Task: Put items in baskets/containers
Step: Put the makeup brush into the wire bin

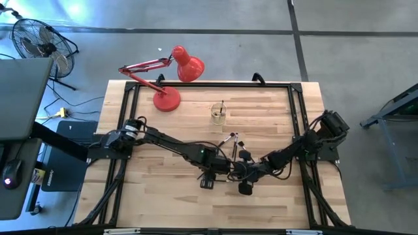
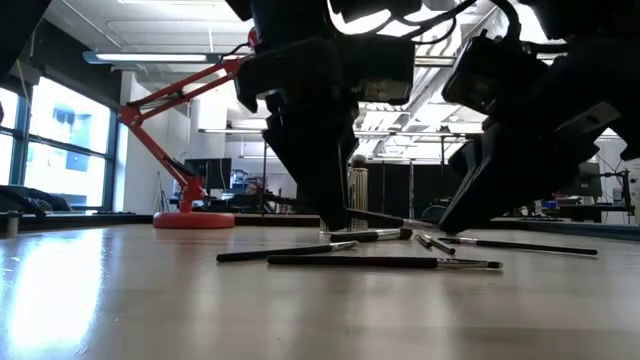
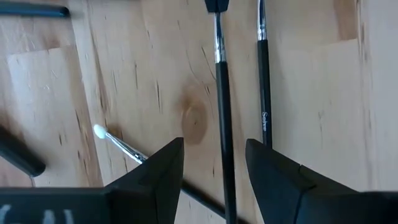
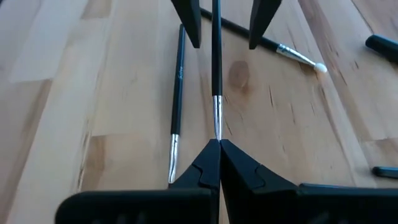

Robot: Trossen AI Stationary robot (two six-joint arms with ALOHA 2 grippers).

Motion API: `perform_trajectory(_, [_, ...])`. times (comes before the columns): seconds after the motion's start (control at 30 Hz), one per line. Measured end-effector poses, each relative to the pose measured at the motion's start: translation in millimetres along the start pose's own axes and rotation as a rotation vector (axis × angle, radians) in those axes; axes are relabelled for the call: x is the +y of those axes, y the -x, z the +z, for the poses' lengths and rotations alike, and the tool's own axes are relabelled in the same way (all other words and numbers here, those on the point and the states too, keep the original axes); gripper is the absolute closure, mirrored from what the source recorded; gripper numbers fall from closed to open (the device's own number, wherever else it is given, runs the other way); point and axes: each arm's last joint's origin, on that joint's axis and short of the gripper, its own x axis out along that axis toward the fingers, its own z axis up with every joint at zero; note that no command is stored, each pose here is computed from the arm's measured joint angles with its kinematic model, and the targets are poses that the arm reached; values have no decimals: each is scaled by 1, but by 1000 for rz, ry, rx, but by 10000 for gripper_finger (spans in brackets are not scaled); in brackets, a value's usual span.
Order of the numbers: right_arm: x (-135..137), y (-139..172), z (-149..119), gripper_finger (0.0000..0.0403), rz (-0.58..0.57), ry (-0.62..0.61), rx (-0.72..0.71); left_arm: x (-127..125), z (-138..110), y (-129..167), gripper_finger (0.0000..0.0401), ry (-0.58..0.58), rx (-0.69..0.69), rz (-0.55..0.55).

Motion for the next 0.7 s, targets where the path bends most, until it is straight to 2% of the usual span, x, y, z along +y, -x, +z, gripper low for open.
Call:
perform_trajectory(0.2, [1,9,9,403,5,25,-40,-1,-2,-7,251,2,25,-14])
perform_trajectory(0.6, [0,12,4,403,43,25,48,-1,-2,-8,367,37,30,-36])
perform_trajectory(0.7, [0,12,4,403,46,25,49,-2,-2,-8,394,45,33,-75])
